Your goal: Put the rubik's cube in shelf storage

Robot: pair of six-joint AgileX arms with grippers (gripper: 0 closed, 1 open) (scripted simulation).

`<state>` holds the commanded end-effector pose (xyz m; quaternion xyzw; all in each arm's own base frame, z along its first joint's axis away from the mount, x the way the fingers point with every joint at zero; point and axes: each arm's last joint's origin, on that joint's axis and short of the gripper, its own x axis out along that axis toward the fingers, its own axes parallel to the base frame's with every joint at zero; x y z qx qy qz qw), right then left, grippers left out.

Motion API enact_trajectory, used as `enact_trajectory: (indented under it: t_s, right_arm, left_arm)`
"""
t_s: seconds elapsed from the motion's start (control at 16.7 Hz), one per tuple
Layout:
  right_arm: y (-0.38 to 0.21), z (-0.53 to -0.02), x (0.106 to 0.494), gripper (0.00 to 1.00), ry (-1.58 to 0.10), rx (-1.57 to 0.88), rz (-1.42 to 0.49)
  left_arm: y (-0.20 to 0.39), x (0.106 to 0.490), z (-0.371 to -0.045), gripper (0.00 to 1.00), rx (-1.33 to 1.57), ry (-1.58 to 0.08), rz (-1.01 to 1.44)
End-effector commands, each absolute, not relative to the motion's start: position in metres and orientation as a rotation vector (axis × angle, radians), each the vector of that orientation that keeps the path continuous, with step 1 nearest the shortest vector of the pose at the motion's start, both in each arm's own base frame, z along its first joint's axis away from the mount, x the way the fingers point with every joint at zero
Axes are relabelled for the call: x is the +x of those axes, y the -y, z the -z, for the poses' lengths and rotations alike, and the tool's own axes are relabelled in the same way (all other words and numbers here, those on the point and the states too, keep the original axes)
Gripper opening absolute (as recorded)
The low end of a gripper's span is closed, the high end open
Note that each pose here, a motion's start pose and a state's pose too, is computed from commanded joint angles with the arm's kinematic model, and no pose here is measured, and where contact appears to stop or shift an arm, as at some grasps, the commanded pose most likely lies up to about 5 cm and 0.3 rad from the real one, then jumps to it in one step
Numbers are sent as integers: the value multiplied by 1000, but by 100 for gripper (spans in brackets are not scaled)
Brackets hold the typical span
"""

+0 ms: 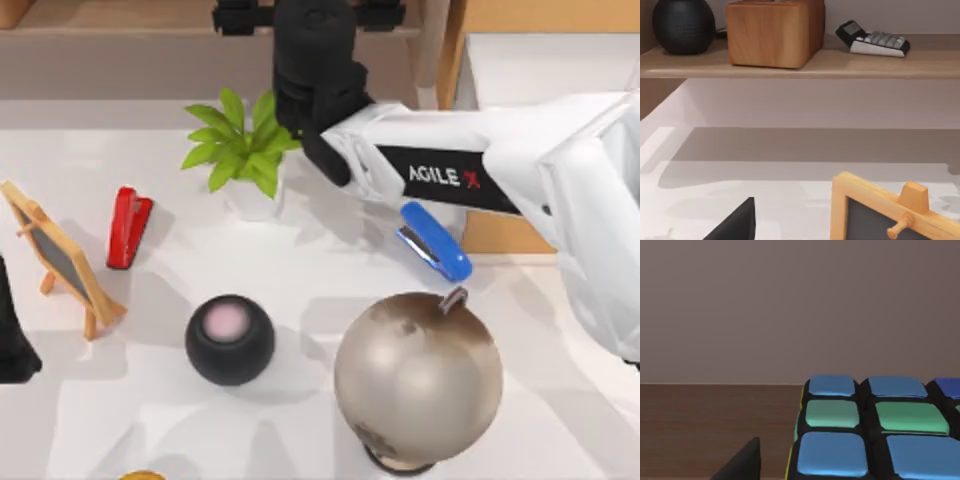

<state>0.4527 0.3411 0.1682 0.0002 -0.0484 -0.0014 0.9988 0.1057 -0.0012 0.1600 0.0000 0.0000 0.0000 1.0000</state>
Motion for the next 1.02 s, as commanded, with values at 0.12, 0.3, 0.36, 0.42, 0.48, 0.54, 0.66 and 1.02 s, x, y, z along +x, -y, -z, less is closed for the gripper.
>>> enact_trajectory:
  t_s: [0.12, 0.3, 0.36, 0.42, 0.48, 0.54, 0.66, 1.02]
  right_arm:
    - [-343, -168, 451, 100, 97, 1, -1]
    - [-338, -177, 444, 100, 120, -25, -14]
    - [-335, -181, 439, 100, 135, -43, -21]
    - [-331, -187, 433, 100, 152, -65, -29]
    - [-326, -192, 426, 100, 172, -93, -36]
    - [-319, -197, 418, 100, 193, -125, -44]
    - [-303, -205, 400, 100, 238, -203, -54]
    - [-231, -203, 329, 100, 357, -540, -36]
  left_arm:
    - [1, 106, -160, 100, 0, 0, 0]
    - [1, 106, -160, 100, 0, 0, 0]
    - [1, 106, -160, 100, 0, 0, 0]
    - [1, 106, -160, 100, 0, 0, 0]
    - [1, 106, -160, 100, 0, 0, 0]
    - [1, 106, -160, 100, 0, 0, 0]
    - [1, 106, -160, 100, 0, 0, 0]
    - [1, 106, -160, 100, 0, 0, 0]
